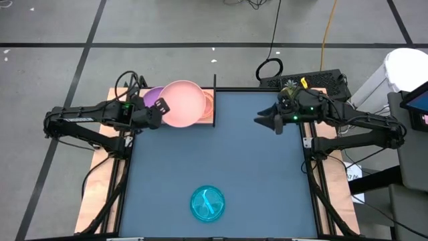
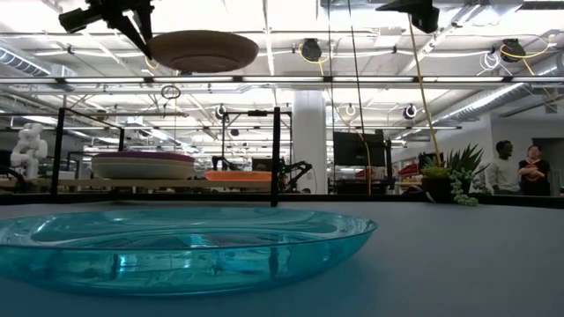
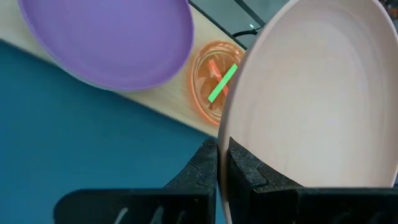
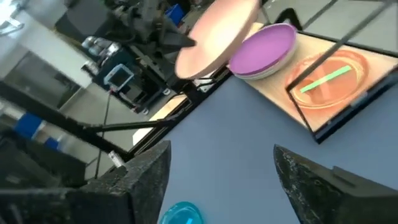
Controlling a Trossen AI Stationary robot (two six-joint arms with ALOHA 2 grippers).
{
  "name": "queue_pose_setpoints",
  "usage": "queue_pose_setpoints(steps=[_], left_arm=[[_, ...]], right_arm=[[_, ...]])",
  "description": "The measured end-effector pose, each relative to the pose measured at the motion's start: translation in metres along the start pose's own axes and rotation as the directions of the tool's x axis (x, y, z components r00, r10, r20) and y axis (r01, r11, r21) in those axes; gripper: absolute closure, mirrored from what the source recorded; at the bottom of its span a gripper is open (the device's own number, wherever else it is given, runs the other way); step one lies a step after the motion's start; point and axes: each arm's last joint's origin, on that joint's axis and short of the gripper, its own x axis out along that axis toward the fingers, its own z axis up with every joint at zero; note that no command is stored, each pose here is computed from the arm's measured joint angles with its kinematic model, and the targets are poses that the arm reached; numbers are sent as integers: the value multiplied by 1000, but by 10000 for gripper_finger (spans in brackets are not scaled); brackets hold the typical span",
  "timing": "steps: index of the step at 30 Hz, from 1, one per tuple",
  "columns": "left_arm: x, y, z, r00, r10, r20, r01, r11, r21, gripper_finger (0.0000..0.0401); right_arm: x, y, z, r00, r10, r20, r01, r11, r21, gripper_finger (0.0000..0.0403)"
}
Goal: Place and stack plates onto a shelf
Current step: Stack the light orange plate on top of the violet plate on the shelf
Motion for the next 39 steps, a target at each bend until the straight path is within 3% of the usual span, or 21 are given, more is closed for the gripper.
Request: queue_pose_setpoints(steps=[6, 13, 20, 31, 39], left_arm=[[0, 2, 1, 1000, 21, 9, -21, 998, -53, 391], [-3, 15, 2, 992, 107, 69, -99, 989, -114, 391], [-2, 21, 11, 974, 194, 113, -183, 978, -102, 391], [15, 29, 28, 929, 322, 184, -289, 940, -184, 391], [55, 30, 16, 955, 250, 159, -198, 937, -288, 391]], right_arm=[[-6, 2, 0, 999, 39, -1, -39, 995, -93, 169], [-15, 3, 1, 998, 52, 20, -49, 991, -128, 187], [-20, 4, 1, 998, 58, 31, -51, 982, -180, 188], [-20, 4, 1, 998, 54, 35, -44, 972, -230, 188], [-20, 4, 1, 998, 44, 43, -33, 971, -238, 188]])
